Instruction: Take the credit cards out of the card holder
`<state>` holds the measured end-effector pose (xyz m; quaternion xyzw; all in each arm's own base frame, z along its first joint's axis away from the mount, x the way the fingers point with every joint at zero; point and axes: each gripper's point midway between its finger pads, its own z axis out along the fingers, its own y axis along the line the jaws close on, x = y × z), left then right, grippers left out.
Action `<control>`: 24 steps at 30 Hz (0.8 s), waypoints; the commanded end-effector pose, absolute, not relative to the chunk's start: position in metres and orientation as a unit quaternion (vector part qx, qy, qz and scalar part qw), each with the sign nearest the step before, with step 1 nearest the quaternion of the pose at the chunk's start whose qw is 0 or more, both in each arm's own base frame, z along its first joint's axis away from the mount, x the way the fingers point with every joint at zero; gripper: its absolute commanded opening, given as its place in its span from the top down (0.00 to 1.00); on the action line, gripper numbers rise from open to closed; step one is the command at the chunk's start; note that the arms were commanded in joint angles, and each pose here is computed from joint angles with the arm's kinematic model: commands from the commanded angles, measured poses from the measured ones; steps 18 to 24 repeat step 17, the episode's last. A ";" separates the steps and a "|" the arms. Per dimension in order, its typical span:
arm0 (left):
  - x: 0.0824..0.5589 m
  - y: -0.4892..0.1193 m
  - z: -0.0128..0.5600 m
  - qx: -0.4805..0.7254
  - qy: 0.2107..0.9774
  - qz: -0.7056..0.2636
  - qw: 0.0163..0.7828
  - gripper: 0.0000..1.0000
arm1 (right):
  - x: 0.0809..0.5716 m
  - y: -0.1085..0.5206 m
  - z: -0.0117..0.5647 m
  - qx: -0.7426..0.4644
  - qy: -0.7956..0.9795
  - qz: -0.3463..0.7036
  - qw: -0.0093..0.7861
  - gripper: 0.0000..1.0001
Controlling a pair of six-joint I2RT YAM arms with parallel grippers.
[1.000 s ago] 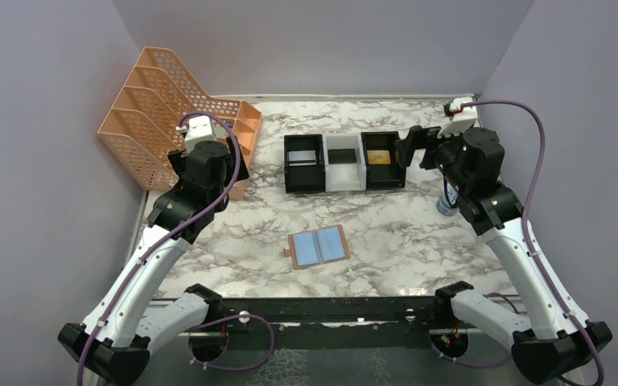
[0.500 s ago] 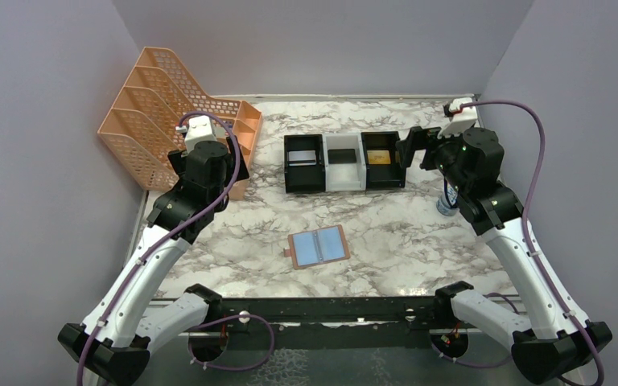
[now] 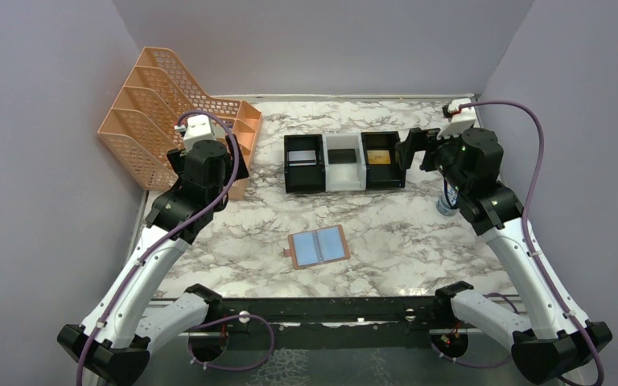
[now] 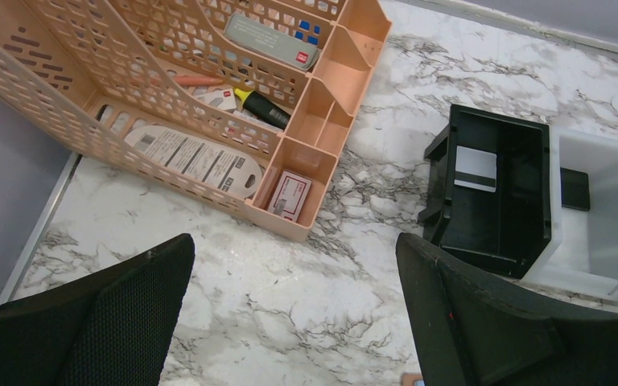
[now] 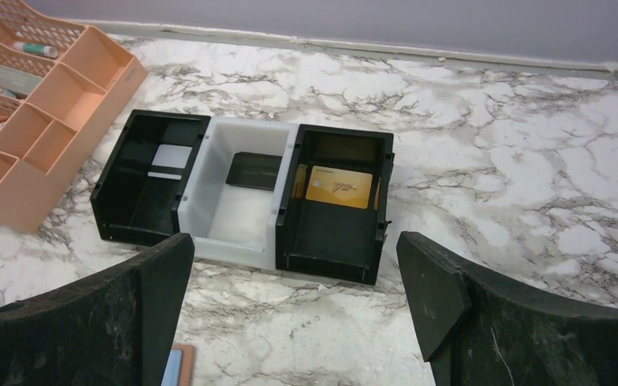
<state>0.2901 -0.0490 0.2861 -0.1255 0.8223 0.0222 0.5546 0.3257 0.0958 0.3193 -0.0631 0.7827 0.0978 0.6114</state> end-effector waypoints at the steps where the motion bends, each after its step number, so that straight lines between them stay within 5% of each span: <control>1: 0.289 -0.050 0.305 -0.123 0.813 0.009 0.570 0.01 | 0.322 0.102 0.337 -0.077 0.770 0.112 0.623 0.00; 24: 0.288 -0.044 0.311 -0.129 0.807 0.022 0.575 0.01 | 0.325 0.098 0.329 -0.069 0.780 0.102 0.614 0.00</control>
